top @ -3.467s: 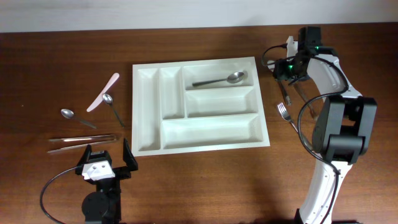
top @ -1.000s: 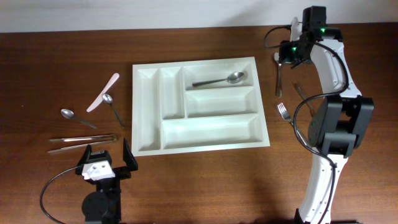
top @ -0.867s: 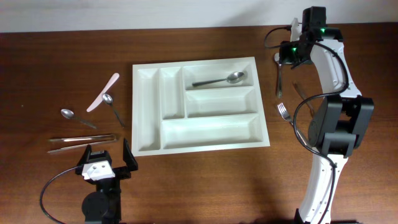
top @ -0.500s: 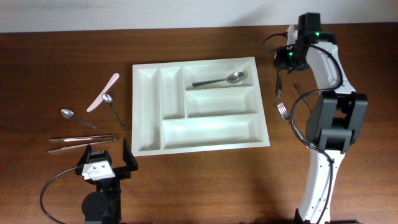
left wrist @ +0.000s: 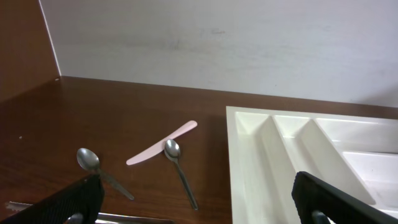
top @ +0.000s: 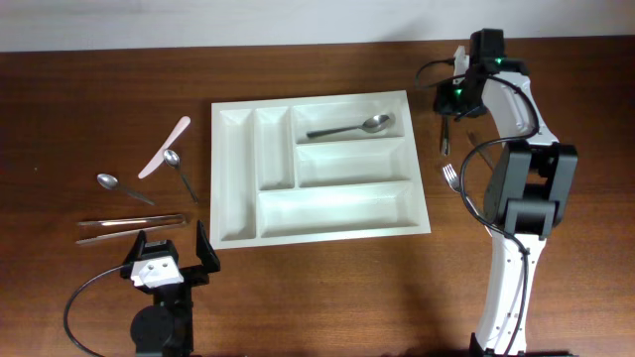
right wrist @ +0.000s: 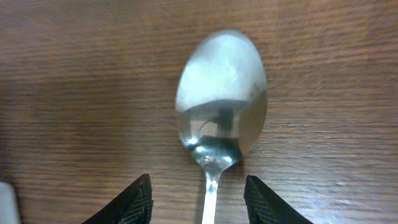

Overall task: Pack container
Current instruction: 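Lower the right gripper and grasp the second spoon, then carry the spoon into the top compartment beside the first spoon and release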

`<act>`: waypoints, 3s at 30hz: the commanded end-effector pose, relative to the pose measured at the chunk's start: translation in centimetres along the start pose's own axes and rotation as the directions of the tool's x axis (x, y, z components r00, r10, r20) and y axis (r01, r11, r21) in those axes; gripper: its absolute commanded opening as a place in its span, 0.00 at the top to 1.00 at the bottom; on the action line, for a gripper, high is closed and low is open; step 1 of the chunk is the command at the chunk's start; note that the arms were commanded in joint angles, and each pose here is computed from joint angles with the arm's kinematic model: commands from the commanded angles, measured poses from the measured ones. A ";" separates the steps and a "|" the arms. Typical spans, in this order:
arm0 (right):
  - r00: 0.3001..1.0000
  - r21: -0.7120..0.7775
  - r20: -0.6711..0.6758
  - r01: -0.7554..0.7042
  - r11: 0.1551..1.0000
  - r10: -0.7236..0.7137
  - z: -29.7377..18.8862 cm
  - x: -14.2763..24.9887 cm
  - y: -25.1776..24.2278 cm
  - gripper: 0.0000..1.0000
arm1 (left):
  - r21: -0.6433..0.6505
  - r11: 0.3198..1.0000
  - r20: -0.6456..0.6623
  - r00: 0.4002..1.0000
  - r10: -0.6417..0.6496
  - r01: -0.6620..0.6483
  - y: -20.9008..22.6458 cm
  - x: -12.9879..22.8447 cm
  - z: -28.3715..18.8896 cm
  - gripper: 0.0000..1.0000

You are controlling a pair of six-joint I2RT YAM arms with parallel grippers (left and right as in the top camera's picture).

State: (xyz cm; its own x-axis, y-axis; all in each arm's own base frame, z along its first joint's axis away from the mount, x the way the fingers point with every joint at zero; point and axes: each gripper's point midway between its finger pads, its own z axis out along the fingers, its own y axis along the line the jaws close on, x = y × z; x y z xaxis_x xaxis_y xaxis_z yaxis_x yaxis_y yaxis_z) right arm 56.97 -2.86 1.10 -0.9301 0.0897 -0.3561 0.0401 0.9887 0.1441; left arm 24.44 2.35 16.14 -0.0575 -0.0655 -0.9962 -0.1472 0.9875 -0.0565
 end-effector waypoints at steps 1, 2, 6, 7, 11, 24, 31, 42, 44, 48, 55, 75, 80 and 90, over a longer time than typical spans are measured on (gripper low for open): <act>1.000 0.002 -0.026 -0.014 1.000 0.014 1.7 0.7 0.1 0.52 | 0.014 1.000 0.003 1.000 0.016 -0.016 -0.2 0.1 0.0 0.01; 1.000 0.002 -0.025 -0.013 1.000 0.013 1.7 0.7 0.1 0.52 | 0.014 1.000 0.003 1.000 0.016 -0.016 -0.2 0.1 0.0 0.01; 1.000 0.003 -0.018 -0.012 1.000 0.012 1.8 0.5 0.1 0.62 | 0.014 1.000 0.003 1.000 0.016 -0.016 -0.2 0.1 0.0 0.01; 1.000 0.003 -0.018 -0.013 1.000 0.013 1.8 0.5 0.0 0.65 | 0.014 1.000 0.003 1.000 0.016 -0.016 -0.2 0.1 0.0 0.01; 1.000 0.003 -0.021 -0.013 1.000 0.013 1.8 0.6 0.1 0.76 | 0.014 1.000 0.003 1.000 0.016 -0.016 -0.2 0.1 0.0 0.01; 0.999 0.008 -0.051 -0.017 1.000 0.018 1.8 1.4 0.0 0.96 | 0.014 1.000 0.003 1.000 0.016 -0.016 -0.2 0.1 0.0 0.01; 0.998 0.007 -0.066 -0.020 1.000 0.020 1.6 1.7 0.0 0.96 | 0.014 1.000 0.003 1.000 0.016 -0.016 -0.2 0.1 0.0 0.01; 1.000 0.007 -0.004 -0.010 1.000 0.010 -1.8 -1.3 0.5 0.96 | 0.014 1.000 0.003 1.000 0.016 -0.016 -0.2 0.1 0.0 0.01; 1.000 0.006 0.015 -0.007 1.000 0.007 -2.7 -2.1 0.7 0.96 | 0.014 1.000 0.003 1.000 0.016 -0.016 -0.2 0.1 0.0 0.01; 0.999 0.006 0.036 -0.004 1.000 0.004 -3.8 -3.0 0.9 0.96 | 0.014 1.000 0.003 1.000 0.016 -0.016 -0.2 0.1 0.0 0.01; 1.000 0.006 0.026 -0.007 1.000 0.006 -3.9 -2.7 0.8 0.96 | 0.014 1.000 0.003 1.000 0.016 -0.016 -0.2 0.1 0.0 0.01; 0.977 -0.053 0.163 0.150 0.987 -0.139 -10.7 -6.6 6.7 0.96 | 0.014 1.000 0.003 1.000 0.016 -0.016 -0.2 0.1 0.0 0.01; 0.959 -0.111 0.193 0.233 0.966 -0.209 -12.2 -6.8 10.4 0.96 | 0.014 1.000 0.003 1.000 0.016 -0.016 -0.2 0.1 0.0 0.01; 0.879 -0.298 0.230 0.473 0.829 -0.419 -12.6 -4.2 18.9 0.96 | 0.014 1.000 0.003 1.000 0.016 -0.016 -0.2 0.1 0.0 0.01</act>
State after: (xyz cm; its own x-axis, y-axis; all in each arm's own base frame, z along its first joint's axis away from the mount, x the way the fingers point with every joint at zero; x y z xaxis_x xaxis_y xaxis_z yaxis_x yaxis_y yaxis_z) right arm 57.79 10.96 13.95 -0.8293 -0.2267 -0.5108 -0.3770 0.9017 0.2118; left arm 24.44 2.35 16.14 -0.0575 -0.0655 -0.9962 -0.1472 0.9875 -0.0565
